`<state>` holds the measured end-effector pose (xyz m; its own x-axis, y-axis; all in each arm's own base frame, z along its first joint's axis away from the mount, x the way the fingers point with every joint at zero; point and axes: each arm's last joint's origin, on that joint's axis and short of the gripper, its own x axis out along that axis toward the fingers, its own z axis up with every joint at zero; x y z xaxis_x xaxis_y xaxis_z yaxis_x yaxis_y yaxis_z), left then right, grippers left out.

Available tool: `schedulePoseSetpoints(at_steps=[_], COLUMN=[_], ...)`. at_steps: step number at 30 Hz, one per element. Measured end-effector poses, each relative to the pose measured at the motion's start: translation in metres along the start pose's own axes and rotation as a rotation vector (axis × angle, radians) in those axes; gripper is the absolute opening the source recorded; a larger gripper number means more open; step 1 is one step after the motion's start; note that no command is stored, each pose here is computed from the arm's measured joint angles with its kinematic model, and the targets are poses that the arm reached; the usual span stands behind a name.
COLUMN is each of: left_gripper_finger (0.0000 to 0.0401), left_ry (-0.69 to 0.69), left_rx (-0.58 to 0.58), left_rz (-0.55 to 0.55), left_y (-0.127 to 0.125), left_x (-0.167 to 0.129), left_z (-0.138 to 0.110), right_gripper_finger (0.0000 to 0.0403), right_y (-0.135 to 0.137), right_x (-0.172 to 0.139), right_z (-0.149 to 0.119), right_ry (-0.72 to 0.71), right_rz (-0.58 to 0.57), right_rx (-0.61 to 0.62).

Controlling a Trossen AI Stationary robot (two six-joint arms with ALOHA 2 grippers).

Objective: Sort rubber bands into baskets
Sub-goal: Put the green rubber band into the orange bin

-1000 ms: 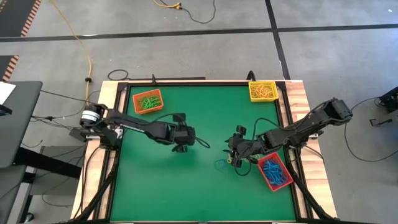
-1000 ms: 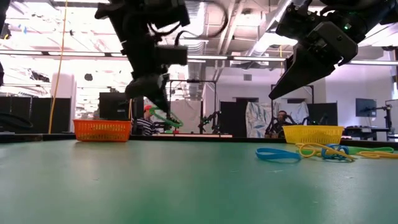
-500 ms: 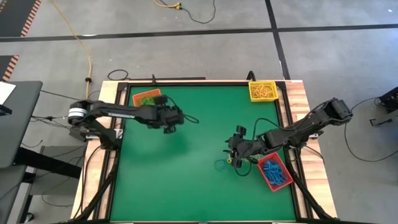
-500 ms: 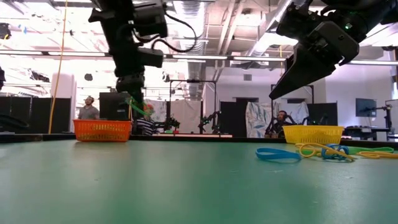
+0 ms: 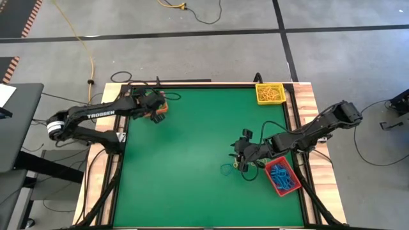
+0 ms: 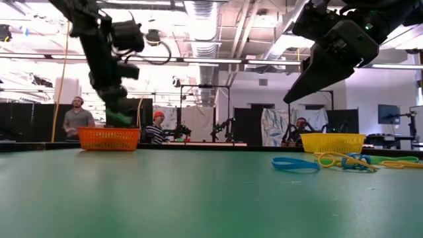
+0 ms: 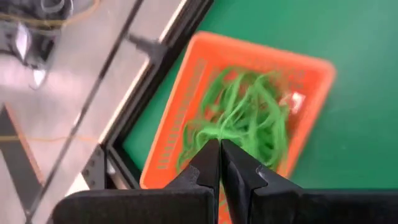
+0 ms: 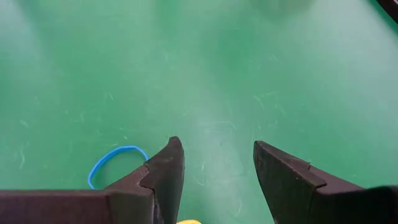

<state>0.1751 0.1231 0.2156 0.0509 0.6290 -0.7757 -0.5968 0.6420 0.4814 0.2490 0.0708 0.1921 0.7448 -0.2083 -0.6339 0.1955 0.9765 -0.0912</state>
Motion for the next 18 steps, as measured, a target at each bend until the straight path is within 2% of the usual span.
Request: schedulePoseSetpoints(at_steps=[6,12,18], left_gripper_finger=[0.0000,0.0001,0.0039], left_ry=[0.050,0.049,0.029], left_rx=[-0.051,-0.083,-0.100], left_rz=[-0.040,-0.092,-0.090], left_y=[0.010,0.016,0.017], left_x=[0.024,0.033,0.034], left_z=[-0.016,-0.020,-0.018], right_gripper_finger=[0.0219,0.0219,0.0219], right_y=[0.000,0.000,0.000], right_x=[0.000,0.000,0.000], right_z=[0.000,0.000,0.000], right_ry=[-0.003,-0.004,-0.004], right_rz=[0.001,0.001,0.001], right_rx=[0.001,0.002,0.002])
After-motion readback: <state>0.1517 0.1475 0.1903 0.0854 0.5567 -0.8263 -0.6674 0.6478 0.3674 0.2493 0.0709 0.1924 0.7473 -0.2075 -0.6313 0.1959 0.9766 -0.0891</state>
